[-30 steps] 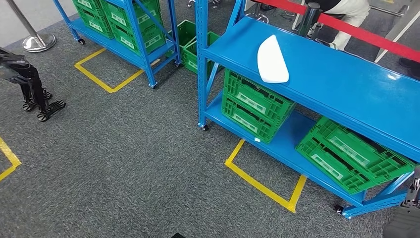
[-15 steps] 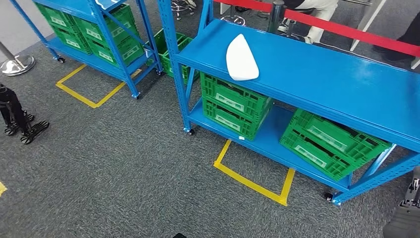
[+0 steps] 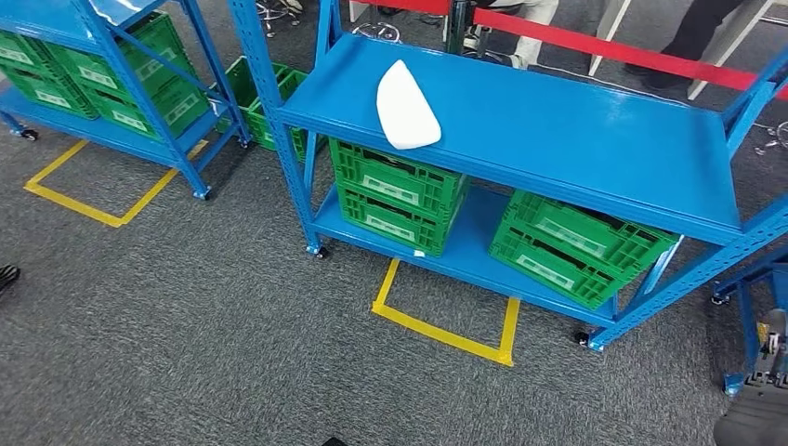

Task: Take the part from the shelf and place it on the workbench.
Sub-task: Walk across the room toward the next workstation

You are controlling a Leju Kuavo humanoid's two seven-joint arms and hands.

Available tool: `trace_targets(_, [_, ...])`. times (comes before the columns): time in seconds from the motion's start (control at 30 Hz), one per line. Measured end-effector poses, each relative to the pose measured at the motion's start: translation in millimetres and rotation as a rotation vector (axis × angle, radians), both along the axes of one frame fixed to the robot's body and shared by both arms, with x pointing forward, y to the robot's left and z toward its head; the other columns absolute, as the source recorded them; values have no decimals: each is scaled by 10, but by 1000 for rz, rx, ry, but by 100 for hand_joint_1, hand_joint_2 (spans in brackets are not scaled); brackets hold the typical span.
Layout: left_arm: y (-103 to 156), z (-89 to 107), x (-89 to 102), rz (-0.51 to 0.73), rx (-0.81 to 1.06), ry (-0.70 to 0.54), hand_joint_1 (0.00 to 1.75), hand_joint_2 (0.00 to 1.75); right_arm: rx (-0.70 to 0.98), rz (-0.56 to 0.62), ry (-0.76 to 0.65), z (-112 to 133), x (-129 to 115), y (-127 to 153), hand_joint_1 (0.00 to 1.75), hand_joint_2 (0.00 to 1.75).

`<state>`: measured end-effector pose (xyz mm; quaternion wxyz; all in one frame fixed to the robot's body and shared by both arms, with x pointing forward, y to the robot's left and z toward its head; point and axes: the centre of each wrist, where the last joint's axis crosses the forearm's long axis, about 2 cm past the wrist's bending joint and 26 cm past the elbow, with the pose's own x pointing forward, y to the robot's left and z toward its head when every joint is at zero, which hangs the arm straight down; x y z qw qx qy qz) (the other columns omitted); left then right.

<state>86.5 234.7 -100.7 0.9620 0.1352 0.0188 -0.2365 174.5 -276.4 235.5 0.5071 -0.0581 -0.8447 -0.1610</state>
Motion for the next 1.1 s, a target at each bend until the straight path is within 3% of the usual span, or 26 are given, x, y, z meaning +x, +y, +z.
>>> trace_targets(0.8, [12, -1, -1, 4, -4, -10, 0, 0, -22, -14, 21, -41, -8, 6, 0, 0])
trace_targets(0.93, [13, -3, -7, 15, -3, -9, 0, 0, -18, -6, 91, -96, -34, 15, 0, 175])
trace_targets(1.1, [4, -1, -6, 20, -3, -10, 0, 0, -16, 2, 165, -211, -29, 26, 0, 175])
